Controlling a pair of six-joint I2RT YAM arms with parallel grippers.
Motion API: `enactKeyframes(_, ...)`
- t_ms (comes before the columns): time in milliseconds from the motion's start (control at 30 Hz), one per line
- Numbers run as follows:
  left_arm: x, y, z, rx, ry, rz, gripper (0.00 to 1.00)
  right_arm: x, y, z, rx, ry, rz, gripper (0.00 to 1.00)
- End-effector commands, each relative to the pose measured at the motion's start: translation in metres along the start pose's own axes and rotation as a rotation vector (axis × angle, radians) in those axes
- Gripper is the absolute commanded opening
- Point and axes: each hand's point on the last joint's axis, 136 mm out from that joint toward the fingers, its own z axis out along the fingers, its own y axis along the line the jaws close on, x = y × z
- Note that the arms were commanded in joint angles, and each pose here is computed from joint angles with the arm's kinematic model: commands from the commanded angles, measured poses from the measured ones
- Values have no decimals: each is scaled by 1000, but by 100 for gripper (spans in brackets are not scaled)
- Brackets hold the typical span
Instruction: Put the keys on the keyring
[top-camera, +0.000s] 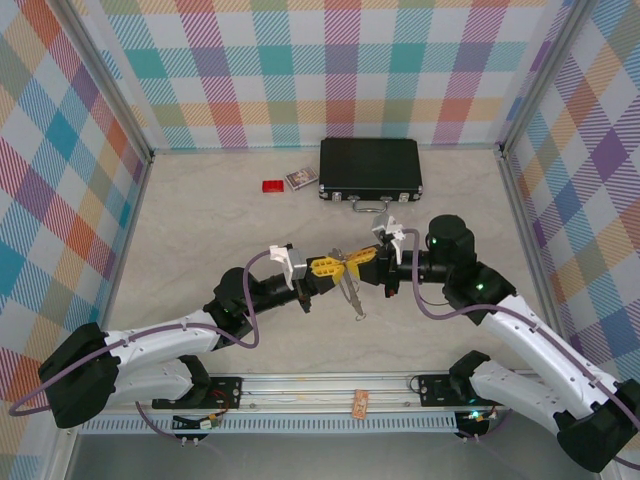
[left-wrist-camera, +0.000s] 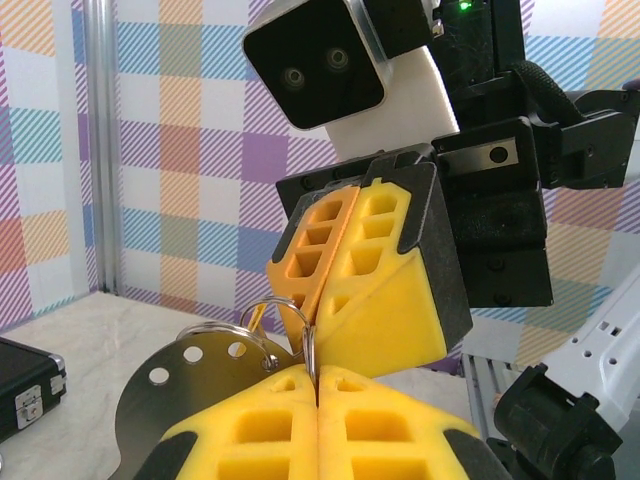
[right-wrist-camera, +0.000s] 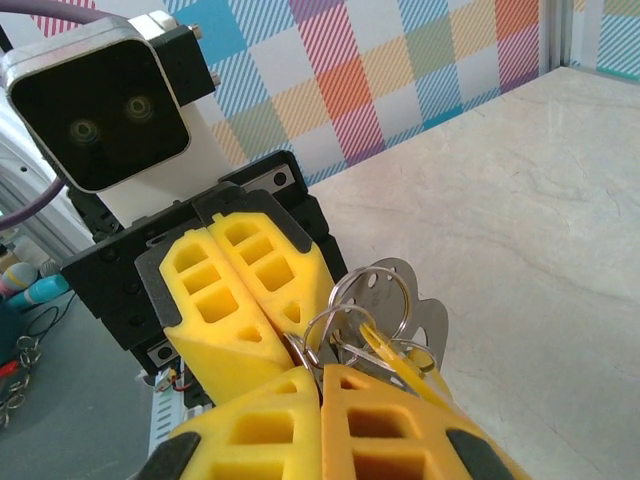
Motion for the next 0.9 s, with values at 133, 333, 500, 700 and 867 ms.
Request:
enactKeyframes(133, -19, 10, -1, -32, -50, 19, 13, -2, 1, -10, 50, 42, -55, 0)
enactKeyframes(333, -20, 29, -10, -132, -17, -20, 31, 3, -9, -16, 133, 123, -104, 0)
enactKeyframes(500, -23, 36, -18, -172, 18, -21, 38, 10, -16, -19, 172, 177, -112, 0)
enactKeyframes(700, -19, 55, -23, -244, 81, -51, 40, 21, -24, -20, 194, 302, -78, 0)
enactKeyframes(867, -11, 73, -21, -288, 127, -99, 44, 22, -28, -18, 204, 334, -77, 0)
